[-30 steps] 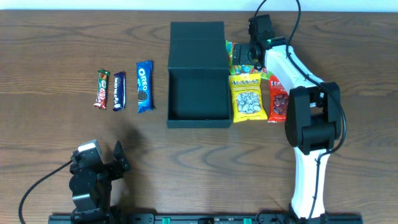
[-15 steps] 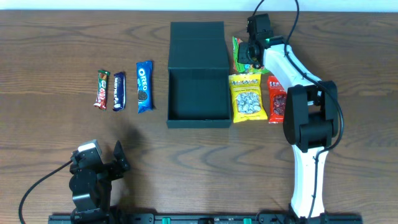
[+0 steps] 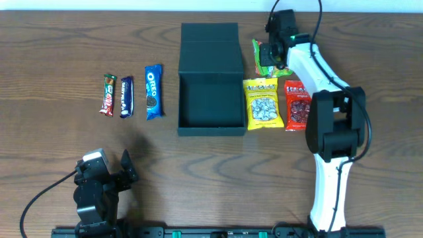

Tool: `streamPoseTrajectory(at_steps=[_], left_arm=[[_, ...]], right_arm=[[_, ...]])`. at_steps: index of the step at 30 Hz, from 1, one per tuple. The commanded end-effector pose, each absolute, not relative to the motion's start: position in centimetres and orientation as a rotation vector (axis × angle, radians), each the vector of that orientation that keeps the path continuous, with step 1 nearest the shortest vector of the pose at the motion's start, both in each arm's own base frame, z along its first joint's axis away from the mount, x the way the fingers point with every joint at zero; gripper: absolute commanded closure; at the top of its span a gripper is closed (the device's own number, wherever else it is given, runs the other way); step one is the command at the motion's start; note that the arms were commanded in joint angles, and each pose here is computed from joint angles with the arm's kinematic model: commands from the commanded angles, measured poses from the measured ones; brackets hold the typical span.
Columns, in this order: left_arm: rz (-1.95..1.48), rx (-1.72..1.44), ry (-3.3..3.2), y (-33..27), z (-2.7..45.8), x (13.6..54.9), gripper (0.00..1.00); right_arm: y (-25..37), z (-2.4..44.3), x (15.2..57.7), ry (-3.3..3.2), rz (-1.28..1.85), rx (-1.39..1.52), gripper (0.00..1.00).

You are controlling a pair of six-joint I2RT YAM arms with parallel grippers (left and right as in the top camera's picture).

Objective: Pack container
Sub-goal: 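Carry the Haribo bag left and drop it into the black box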

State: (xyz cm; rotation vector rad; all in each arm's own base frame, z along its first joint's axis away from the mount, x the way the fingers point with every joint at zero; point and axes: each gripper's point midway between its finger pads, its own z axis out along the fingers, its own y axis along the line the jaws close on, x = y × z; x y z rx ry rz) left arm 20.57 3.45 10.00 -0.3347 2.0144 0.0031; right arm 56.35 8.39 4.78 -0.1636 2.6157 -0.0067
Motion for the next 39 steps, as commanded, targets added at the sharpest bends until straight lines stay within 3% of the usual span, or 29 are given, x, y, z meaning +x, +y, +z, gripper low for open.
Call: streamPoseTrajectory(at_steps=[1,5,9,19,27,39], left_arm=[[0.019,-0.329,2.024,3.6,9.5,20.5,0.05],[0.019,-0.329,2.024,3.6,9.5,20.5,0.05],[0.018,-0.328,2.024,3.6,9.5,20.5,0.05],[0.019,-0.329,2.024,3.6,9.5,20.5,0.05],[0.018,-0.328,2.024,3.6,9.5,20.5,0.05],[0.018,-0.328,2.024,3.6,9.5,20.5,0.05]], right_arm=[[11.1,17.6,57.3,2.320,-0.007,-0.534,0.99],[16.4,22.0,53.2,2.183,0.153,-0.877,0.99],[21.0,23.2,48.9,2.136,0.262,-1.075,0.99],[29.4,18.6,39.7,2.017,0.406,-1.617,0.99],[31.5,14.4,35.0,1.801,0.502,-1.937,0.99],[32.3,12.6,35.8,1.717,0.487,-1.931,0.99]])
